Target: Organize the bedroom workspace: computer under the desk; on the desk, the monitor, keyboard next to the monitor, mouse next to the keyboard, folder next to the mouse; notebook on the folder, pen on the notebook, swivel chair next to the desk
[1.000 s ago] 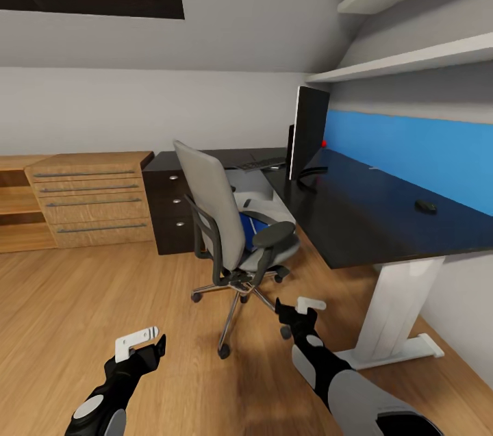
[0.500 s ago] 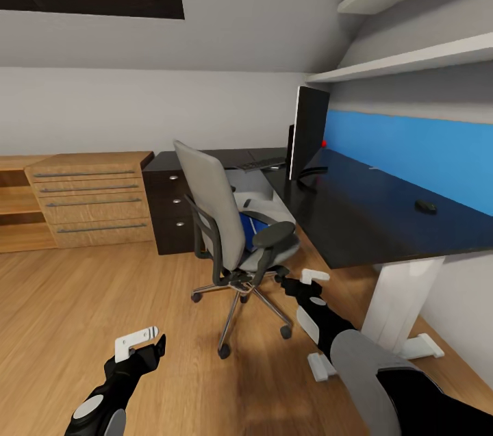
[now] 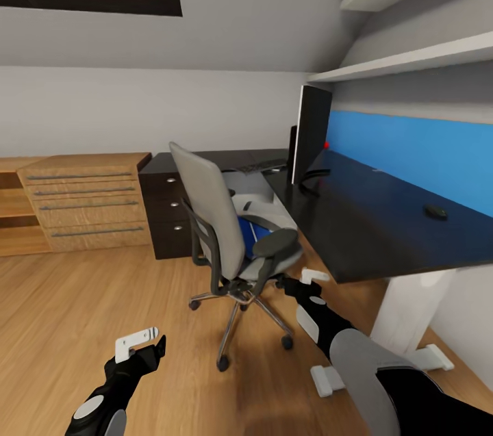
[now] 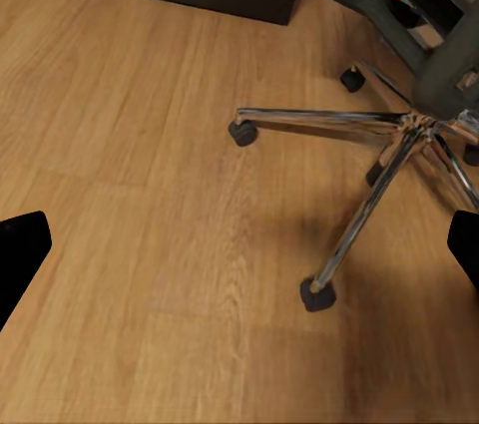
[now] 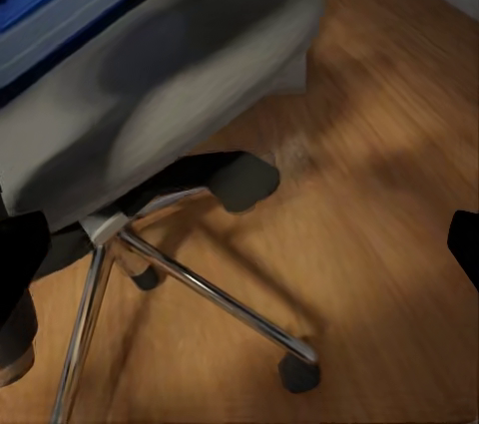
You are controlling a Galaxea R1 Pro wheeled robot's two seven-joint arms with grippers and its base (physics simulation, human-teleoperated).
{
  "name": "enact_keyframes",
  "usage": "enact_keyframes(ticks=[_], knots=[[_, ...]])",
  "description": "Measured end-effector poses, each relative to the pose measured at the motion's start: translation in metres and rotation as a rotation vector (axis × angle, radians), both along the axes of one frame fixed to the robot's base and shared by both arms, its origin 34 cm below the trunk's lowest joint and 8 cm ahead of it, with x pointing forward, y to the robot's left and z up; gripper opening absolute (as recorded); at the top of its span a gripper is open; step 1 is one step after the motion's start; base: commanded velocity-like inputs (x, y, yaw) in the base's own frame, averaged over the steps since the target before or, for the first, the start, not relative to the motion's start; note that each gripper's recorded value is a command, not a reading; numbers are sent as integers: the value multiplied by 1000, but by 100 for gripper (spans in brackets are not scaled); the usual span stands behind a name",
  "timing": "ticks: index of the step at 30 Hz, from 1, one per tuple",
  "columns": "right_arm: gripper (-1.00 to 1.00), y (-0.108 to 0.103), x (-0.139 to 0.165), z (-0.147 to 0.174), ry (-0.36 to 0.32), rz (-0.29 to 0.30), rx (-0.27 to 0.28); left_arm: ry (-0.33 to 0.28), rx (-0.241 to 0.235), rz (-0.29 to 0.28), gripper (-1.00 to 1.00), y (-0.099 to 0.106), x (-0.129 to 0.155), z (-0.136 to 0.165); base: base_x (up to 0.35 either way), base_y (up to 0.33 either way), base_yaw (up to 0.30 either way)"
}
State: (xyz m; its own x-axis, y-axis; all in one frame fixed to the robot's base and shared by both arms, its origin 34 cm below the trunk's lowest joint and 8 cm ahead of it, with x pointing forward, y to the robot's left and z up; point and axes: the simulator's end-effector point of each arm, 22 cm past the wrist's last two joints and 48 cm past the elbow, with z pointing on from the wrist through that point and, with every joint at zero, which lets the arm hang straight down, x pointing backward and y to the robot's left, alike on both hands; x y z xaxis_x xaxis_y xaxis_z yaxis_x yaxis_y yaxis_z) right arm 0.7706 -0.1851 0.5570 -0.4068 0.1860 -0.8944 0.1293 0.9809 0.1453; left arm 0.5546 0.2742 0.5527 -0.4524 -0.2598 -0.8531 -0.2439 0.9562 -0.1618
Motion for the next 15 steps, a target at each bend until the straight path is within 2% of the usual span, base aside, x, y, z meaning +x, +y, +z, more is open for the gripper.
enact_keyframes(ticks=[4,7,15], knots=[[100,-1,-1,-2,6,-21,38,1,0,0,100,0,0,0,227,0,0],[100,-1,-1,-2,6,-23,42,0,0,0,100,0,0,0,231,0,0],[100,3,0,0,-4,-23,51,1,1,0,100,0,0,0,50,0,0]])
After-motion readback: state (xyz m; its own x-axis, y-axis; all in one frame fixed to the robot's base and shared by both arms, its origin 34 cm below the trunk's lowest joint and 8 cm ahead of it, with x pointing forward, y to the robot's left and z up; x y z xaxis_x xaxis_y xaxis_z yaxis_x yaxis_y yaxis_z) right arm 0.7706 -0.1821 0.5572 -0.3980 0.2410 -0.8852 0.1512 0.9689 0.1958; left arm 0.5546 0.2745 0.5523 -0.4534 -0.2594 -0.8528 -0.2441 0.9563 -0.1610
